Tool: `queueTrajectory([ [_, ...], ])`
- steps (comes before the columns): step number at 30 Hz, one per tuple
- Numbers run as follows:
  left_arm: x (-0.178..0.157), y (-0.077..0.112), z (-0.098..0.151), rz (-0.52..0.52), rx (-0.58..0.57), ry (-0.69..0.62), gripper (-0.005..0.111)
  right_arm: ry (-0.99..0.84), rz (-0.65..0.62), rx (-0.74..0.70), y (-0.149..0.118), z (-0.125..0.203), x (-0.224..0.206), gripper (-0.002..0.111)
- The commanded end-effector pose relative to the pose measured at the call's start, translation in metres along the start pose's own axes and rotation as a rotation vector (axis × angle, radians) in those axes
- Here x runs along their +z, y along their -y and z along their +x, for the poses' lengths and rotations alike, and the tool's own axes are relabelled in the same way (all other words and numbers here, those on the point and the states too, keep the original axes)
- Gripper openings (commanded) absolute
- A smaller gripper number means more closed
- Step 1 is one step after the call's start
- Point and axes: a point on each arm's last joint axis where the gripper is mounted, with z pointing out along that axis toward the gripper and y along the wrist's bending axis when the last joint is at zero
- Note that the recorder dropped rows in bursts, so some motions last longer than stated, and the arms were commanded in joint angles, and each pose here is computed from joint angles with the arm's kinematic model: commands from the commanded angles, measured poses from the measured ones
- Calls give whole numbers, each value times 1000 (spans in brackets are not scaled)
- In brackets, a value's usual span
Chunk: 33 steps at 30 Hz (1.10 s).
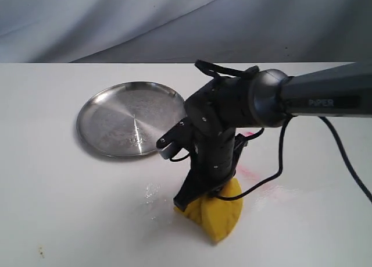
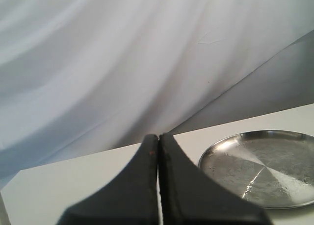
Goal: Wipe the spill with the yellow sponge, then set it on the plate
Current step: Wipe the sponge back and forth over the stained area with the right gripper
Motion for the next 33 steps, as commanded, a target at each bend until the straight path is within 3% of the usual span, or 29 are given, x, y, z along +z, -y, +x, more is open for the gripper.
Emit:
queueTrajectory([
  [1,0,0,-2,-4,-17,12,0,46,-76,103,2,-24,11,0],
  [4,0,0,-2,-4,-17,12,0,24,-35,207,56,-18,17,0],
  [8,0,0,-2,-4,-17,12,0,-37,10,385,141,16,24,0],
  [13,0,0,-2,-4,-17,12,0,-86,21,535,197,53,28,0],
  [17,0,0,-2,-4,-17,12,0,-148,3,606,218,80,32,0],
  [22,0,0,-2,-4,-17,12,0,-194,-10,595,204,104,36,0],
  [28,0,0,-2,-4,-17,12,0,-134,-77,589,156,113,32,0],
  [33,0,0,-2,-4,-17,12,0,-122,-78,331,63,76,23,0],
])
